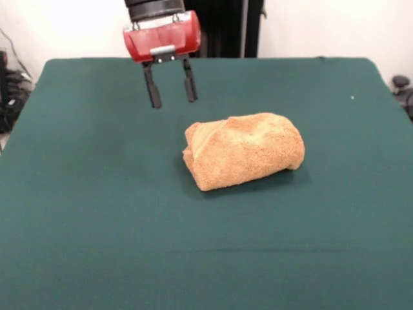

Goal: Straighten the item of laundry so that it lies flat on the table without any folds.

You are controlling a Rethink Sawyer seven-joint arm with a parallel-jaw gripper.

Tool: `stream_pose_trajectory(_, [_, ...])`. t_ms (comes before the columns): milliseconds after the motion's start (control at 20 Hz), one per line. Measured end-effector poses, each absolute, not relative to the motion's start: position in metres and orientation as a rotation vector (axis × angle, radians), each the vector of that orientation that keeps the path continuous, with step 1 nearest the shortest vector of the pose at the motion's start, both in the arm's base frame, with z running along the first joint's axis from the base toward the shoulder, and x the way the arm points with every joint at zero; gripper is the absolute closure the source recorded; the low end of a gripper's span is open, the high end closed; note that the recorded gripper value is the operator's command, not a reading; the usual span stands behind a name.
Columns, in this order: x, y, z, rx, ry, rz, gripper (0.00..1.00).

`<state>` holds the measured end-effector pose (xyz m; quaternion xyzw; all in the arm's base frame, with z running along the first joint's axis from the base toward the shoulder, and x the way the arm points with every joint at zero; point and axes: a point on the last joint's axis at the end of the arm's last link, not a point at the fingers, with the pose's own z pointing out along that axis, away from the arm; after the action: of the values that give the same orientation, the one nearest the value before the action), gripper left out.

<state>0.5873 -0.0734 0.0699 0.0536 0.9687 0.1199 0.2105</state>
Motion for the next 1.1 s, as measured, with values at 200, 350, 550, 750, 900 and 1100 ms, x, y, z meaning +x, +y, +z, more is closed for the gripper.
stream_pose_trajectory(200, [0.591,-0.066,0.062,0.146,2.643,0.431,0.00])
stream_pose_trajectory(350, [0.595,-0.058,0.059,0.136,2.598,0.484,0.00])
stream_pose_trajectory(550, [0.602,-0.042,0.060,0.127,2.544,0.550,0.00])
stream_pose_trajectory(750, [0.606,-0.027,0.062,0.106,2.505,0.598,0.00])
stream_pose_trajectory(900, [0.606,-0.020,0.060,0.104,2.504,0.616,0.00])
stream_pose_trajectory(1100, [0.604,-0.008,0.056,0.087,2.513,0.630,0.00])
